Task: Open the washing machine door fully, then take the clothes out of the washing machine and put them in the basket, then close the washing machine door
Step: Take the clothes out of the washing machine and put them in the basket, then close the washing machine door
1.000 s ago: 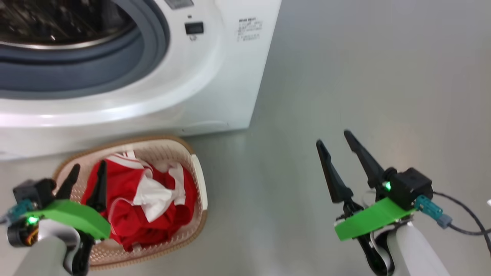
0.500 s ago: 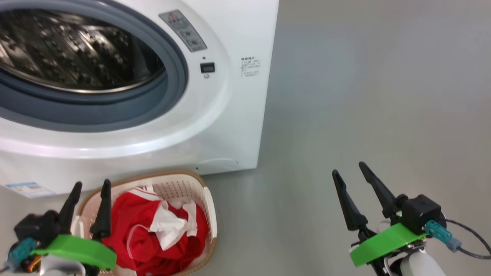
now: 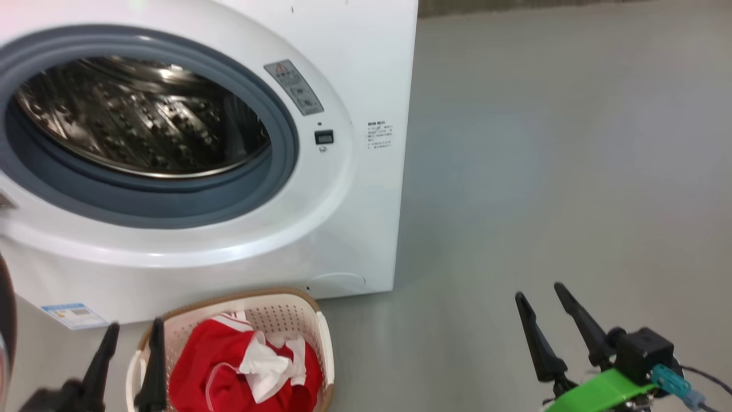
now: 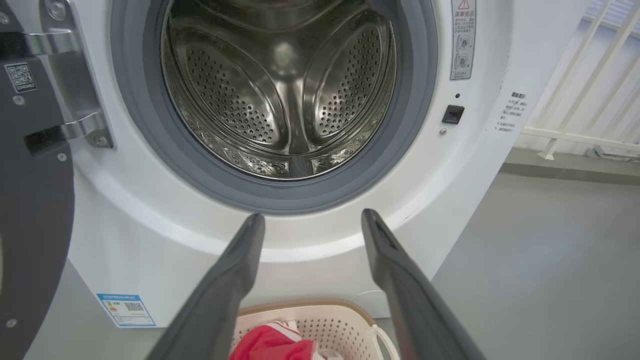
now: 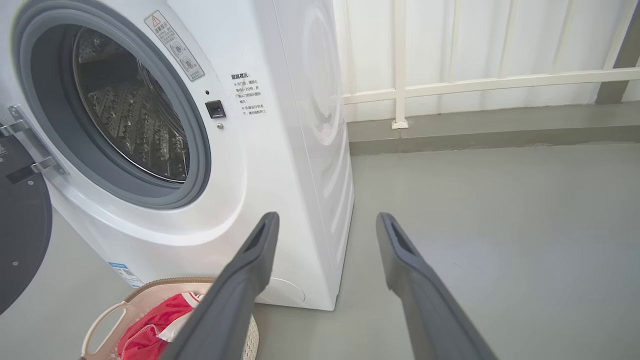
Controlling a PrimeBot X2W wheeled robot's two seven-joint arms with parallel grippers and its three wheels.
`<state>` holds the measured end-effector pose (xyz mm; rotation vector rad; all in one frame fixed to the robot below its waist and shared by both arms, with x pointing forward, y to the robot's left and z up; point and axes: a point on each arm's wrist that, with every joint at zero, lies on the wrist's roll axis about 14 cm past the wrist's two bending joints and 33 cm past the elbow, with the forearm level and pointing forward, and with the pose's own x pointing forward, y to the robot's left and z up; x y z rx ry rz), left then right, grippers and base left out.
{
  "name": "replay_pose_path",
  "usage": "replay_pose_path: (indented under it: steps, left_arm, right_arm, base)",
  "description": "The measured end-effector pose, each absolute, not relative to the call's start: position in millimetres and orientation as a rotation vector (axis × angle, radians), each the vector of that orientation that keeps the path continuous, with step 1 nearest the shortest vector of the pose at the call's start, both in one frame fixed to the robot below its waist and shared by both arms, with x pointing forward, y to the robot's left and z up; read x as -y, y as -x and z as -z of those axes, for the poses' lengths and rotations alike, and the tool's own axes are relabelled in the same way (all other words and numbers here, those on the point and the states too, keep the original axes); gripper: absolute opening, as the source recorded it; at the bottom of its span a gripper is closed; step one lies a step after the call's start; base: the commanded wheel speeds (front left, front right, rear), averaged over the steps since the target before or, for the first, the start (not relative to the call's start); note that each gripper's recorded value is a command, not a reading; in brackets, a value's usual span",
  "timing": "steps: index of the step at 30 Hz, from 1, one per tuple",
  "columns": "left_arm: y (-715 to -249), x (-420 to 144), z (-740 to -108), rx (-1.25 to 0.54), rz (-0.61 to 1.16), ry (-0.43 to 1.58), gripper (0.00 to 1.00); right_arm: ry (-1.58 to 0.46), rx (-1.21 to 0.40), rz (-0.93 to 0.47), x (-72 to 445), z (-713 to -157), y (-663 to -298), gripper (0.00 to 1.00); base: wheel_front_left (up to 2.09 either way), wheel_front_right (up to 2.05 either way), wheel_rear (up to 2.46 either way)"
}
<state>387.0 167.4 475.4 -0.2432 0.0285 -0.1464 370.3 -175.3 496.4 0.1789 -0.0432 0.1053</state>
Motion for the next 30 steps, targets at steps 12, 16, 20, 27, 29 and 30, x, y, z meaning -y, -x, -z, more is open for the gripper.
replay_pose_path:
  steps: [12,16,20,27,29,30]
  left_arm:
    - [-358.8,-178.9,-487.0,0.013,0.101,0.242,1.00]
    - [-358.7,-177.6,-489.3,0.020,0.103,0.246,1.00]
    - [-355.9,-176.3,-486.1,0.010,0.104,0.242,1.00]
    - [-356.0,-175.5,-486.3,0.010,0.105,0.245,1.00]
    - [-355.9,-175.4,-486.2,0.010,0.104,0.246,1.00]
    - [-355.9,-175.4,-485.9,0.009,0.104,0.246,1.00]
  right_arm:
    - [-0.192,0.057,-0.086,182.0,-499.9,-354.2,1.00]
    - [-0.193,0.051,-0.082,182.7,-498.0,-351.4,1.00]
    - [-0.193,0.052,-0.079,183.6,-498.4,-350.7,1.00]
    - [-0.192,0.053,-0.078,184.2,-498.5,-350.3,1.00]
    - [-0.192,0.053,-0.078,184.0,-498.5,-350.4,1.00]
    - [-0.192,0.053,-0.078,183.9,-498.5,-350.5,1.00]
  base:
    - [0.00,0.00,0.00]
    - [0.00,0.00,0.00]
    - [0.00,0.00,0.00]
    - [0.00,0.00,0.00]
    - [0.00,0.00,0.00]
    - [0.00,0.00,0.00]
